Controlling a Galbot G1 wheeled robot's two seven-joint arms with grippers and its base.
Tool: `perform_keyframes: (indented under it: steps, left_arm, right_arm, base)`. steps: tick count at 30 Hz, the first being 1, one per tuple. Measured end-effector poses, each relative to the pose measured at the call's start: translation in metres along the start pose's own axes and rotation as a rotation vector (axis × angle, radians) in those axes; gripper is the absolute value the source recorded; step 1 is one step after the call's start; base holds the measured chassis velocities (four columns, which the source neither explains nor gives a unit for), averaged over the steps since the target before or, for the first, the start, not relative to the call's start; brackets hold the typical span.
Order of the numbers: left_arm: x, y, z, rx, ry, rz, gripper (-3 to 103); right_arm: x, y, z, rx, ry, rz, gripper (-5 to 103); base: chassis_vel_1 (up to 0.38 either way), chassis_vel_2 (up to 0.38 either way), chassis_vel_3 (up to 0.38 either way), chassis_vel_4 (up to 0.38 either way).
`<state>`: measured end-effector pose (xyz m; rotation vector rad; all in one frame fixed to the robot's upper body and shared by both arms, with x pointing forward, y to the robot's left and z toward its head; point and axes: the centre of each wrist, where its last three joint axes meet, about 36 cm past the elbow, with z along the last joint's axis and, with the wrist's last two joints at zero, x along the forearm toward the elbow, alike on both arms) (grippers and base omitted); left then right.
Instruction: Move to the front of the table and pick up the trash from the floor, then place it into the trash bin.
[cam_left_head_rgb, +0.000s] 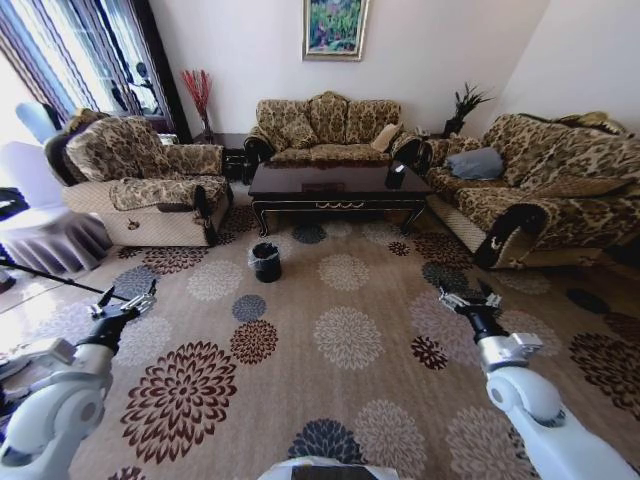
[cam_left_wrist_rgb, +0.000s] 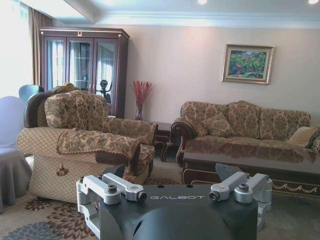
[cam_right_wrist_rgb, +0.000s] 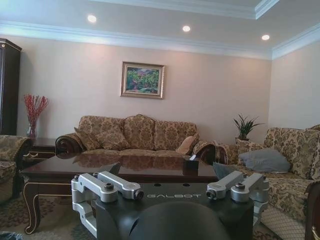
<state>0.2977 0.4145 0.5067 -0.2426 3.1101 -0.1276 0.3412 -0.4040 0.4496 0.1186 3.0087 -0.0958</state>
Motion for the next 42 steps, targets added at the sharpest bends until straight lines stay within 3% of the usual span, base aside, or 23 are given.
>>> perform_keyframes:
  steps: [42]
  left_arm:
    - [0.0104, -0.0033, -0.0011, -0.009, 0.007, 0.006, 100]
  right_arm:
    - [0.0039, 0.0049, -0.0078, 0.005, -0.007, -0.025, 100]
  base:
    - [0.0, 0.0, 0.0, 0.0]
